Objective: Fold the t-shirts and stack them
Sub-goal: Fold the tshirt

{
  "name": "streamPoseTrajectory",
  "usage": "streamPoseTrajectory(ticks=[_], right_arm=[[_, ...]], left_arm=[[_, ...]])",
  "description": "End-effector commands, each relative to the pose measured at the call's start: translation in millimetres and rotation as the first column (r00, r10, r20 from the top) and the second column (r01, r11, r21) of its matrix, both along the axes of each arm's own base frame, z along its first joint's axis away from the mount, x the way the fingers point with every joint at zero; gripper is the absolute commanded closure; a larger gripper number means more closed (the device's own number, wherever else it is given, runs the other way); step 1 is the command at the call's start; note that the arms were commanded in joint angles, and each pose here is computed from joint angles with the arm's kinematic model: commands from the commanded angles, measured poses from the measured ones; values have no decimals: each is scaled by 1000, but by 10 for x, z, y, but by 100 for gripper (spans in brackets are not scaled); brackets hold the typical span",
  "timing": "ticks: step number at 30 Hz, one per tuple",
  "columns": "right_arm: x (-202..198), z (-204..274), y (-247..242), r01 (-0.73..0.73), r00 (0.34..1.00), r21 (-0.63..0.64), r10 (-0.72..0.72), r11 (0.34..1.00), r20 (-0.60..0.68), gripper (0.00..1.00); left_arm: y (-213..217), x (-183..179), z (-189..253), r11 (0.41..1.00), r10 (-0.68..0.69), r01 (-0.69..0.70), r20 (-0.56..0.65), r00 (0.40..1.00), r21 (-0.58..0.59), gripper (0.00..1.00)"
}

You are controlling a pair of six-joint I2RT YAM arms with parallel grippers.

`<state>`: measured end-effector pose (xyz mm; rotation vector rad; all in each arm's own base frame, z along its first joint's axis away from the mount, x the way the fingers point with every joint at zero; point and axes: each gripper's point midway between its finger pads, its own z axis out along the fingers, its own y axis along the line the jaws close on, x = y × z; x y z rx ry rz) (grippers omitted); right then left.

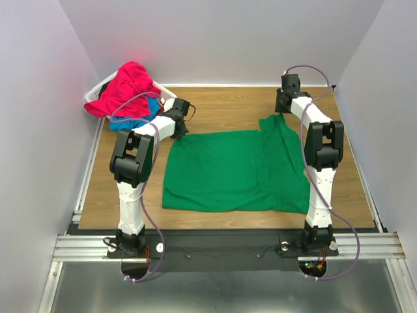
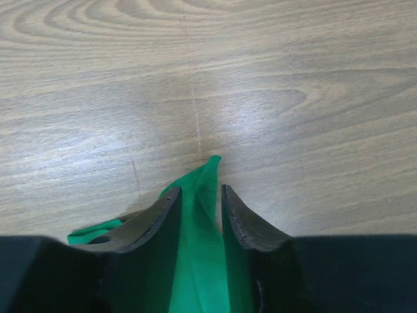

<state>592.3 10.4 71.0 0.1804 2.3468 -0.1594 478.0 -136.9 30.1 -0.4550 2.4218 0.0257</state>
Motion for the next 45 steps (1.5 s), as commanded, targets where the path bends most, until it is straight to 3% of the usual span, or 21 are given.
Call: streamPoseTrajectory(ticks=[1,8,11,15,19,29,37,45], right_arm=[[90,-55,-10,12,1000,1,-12,1000,15,65],[45,-108,-63,33,999,-21,-33,999,-1,67],[54,-27,-64,34,999,-20,-34,999,14,90],[66,238,-50,14,998,-20,-13,1000,56,100],[-120,478,-35,-10,998,-12,11,1000,69,100],[-1065,504,-33,54,998,65,-54,996,9,100],[-1682,946,-46,89,990,132,-102,987,96,100],[-2358,976,-237,199,971,117,-212,973,110,100]], left_arm=[[-6,-23,146,1000,-13,14,19,1000,-12,100],[-11,-1,213,1000,-12,13,32,999,-16,100],[-21,3,229,1000,-16,17,34,999,-19,100],[-19,-4,290,1000,-20,21,42,999,-20,100],[-26,-59,412,999,-24,27,75,997,-46,100],[-61,-344,530,994,-48,59,110,993,-97,100],[-159,-627,618,986,-83,104,155,984,-133,100],[-72,-909,582,985,-62,87,165,984,-146,100]])
